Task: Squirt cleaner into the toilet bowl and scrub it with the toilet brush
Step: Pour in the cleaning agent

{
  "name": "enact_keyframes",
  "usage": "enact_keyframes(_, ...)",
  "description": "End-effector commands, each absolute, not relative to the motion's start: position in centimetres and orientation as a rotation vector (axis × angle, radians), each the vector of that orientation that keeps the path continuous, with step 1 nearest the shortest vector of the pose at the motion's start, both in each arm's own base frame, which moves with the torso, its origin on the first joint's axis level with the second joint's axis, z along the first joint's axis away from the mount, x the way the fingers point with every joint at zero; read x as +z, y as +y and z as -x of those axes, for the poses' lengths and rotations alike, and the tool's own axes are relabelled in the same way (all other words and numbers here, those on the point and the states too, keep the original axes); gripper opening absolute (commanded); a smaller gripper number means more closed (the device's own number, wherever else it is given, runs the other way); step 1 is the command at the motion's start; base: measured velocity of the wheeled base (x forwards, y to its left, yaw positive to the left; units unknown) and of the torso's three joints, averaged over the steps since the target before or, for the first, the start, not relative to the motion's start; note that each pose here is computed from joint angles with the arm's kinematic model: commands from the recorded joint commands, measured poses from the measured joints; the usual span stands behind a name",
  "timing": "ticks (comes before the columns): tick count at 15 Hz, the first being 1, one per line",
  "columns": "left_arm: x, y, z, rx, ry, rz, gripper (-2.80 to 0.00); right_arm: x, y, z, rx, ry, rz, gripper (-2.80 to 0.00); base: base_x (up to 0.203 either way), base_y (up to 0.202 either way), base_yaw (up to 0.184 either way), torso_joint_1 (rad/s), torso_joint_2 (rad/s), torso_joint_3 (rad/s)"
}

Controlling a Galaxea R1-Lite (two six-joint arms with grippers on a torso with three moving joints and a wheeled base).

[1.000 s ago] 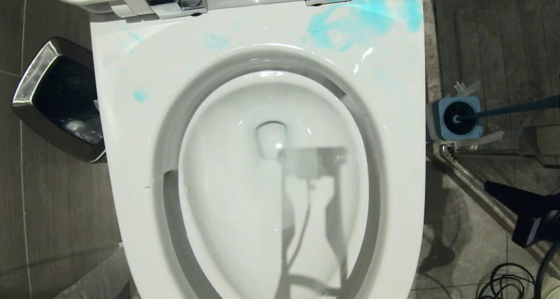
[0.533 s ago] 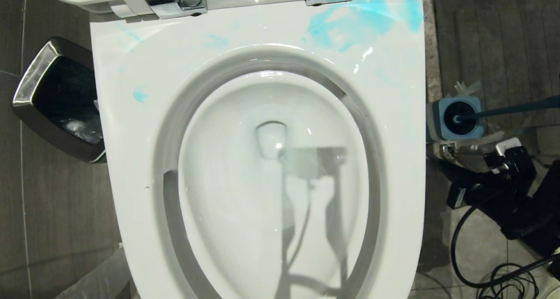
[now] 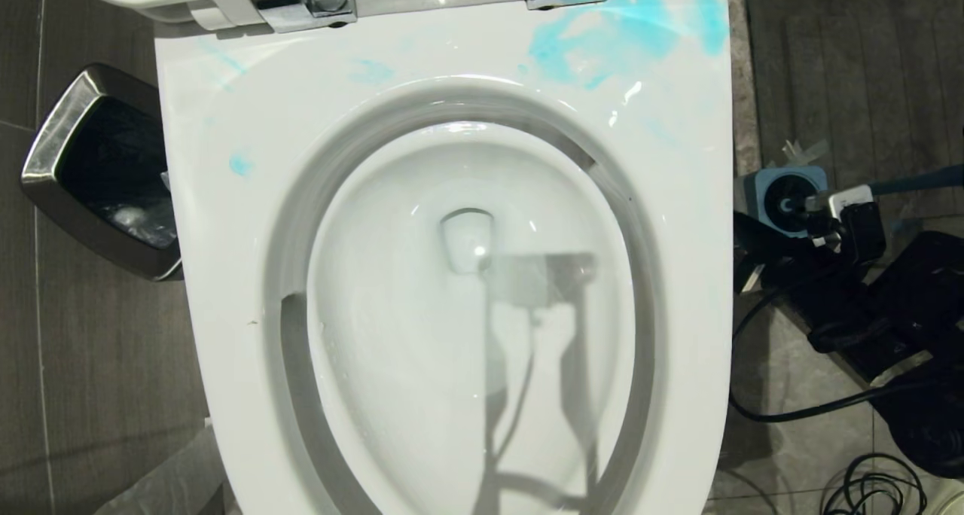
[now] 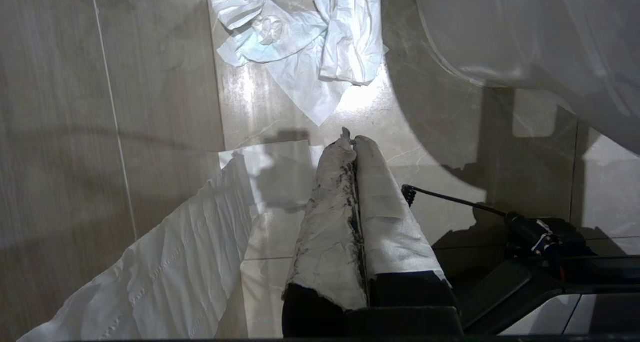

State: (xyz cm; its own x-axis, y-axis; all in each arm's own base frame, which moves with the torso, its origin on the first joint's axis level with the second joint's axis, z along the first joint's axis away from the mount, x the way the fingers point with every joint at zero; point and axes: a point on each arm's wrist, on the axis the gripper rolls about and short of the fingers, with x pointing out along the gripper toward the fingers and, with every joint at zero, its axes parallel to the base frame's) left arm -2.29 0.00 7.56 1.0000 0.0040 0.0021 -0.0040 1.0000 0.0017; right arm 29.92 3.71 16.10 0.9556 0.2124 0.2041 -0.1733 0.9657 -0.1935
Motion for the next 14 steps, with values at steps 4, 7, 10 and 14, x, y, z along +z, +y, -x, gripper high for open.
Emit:
enact_keyframes(4,7.6,0.0,2.3,0.005,-0.002,-0.002,-2.8,16.4,4.8,-30.0,0.235,-0.253,0.189,-2.8,0.0,0.0,0.0,0.0,0.0,0.0)
enact_keyframes(7,7.6,0.0,2.3,0.005,-0.002,-0.002,-2.8,16.0,5.0,-30.5,0.241,-0.247,0.189,-2.8,0.0,0.0,0.0,0.0,0.0,0.0)
enact_keyframes(10,7.6,0.0,2.3,0.005,-0.002,-0.002,-2.8,15.1,5.1,-31.4,0.236,-0.233,0.23,-2.8,0.0,0.0,0.0,0.0,0.0,0.0)
enact_keyframes(14,7.6,0.0,2.3,0.005,-0.002,-0.002,-2.8,13.8,5.5,-33.7,0.234,-0.223,0.248,0.0,0.0,0.0,0.0,0.0,0.0,0.0)
